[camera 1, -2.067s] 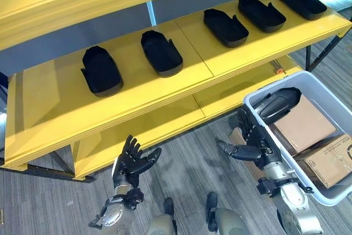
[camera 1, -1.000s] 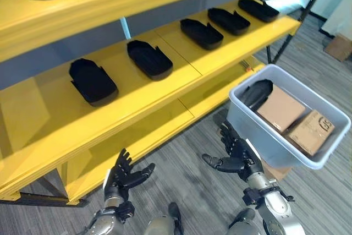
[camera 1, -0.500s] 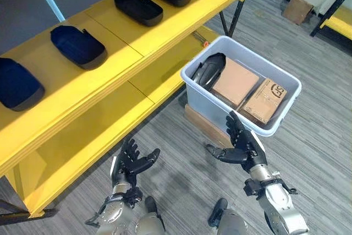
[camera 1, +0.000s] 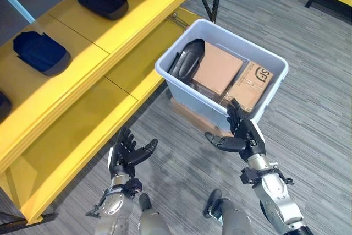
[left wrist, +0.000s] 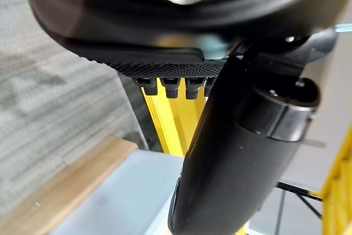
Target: Move parts from the plastic box to the shelf.
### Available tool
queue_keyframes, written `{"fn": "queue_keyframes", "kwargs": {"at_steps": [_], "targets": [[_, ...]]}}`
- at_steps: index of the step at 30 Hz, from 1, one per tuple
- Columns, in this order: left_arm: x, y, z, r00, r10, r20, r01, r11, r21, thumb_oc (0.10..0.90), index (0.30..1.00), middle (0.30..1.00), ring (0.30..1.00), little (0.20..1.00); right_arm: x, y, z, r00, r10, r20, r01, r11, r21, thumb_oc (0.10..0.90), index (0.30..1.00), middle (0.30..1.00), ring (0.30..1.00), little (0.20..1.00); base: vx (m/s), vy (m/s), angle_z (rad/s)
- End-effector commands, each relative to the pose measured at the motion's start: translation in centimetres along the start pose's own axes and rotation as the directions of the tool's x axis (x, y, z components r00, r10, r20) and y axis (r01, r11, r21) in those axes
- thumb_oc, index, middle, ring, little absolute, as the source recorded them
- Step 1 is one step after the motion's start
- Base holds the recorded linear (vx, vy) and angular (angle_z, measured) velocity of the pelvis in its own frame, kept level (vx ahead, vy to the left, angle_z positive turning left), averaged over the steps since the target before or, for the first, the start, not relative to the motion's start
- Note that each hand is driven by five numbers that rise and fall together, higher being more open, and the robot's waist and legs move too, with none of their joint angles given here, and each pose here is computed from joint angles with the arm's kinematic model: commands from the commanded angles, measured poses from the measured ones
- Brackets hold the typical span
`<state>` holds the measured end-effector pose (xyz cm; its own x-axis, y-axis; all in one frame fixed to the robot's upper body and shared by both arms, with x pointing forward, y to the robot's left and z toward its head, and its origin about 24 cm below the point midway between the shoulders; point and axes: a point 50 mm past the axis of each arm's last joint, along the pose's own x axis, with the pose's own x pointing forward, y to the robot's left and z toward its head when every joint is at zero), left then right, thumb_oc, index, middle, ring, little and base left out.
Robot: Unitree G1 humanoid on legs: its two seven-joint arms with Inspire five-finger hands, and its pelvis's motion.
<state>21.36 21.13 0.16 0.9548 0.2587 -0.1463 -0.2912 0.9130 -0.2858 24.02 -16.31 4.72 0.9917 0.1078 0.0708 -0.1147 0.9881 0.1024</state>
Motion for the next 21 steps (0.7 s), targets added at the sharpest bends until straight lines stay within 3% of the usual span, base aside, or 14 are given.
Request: {"fn": "queue_keyframes", "kwargs": {"at_steps": [1, 13, 21], "targets": [[0.6, -1.4, 4.6, 0.970, -0.078, 0.232, 0.081, 0.997, -0.004, 0.900, 1.000, 1.000, 1.000, 1.000, 1.5, 1.3, 5.3, 0.951, 0.059, 0.305, -0.061, 0.998, -0.002, 0.900, 1.000, 1.000, 1.000, 1.000, 0.21, 0.092, -0.15], [-0.1, 0.5, 4.3, 0.974, -0.022, 0.225, 0.025, 1.000, -0.009, 0.900, 1.000, 1.000, 1.000, 1.000, 1.3, 1.6, 4.3, 0.958, 0.118, 0.261, -0.125, 0.992, 0.012, 0.900, 1.000, 1.000, 1.000, 1.000, 0.20, 0.283, -1.02], [0.1, 0.0, 4.8, 0.971, -0.092, 0.219, 0.087, 0.996, 0.035, 0.900, 1.000, 1.000, 1.000, 1.000, 0.2, 1.2, 3.7, 0.970, 0.082, 0.227, -0.092, 0.995, 0.032, 0.900, 1.000, 1.000, 1.000, 1.000, 0.10, 0.273, -0.15]]}}
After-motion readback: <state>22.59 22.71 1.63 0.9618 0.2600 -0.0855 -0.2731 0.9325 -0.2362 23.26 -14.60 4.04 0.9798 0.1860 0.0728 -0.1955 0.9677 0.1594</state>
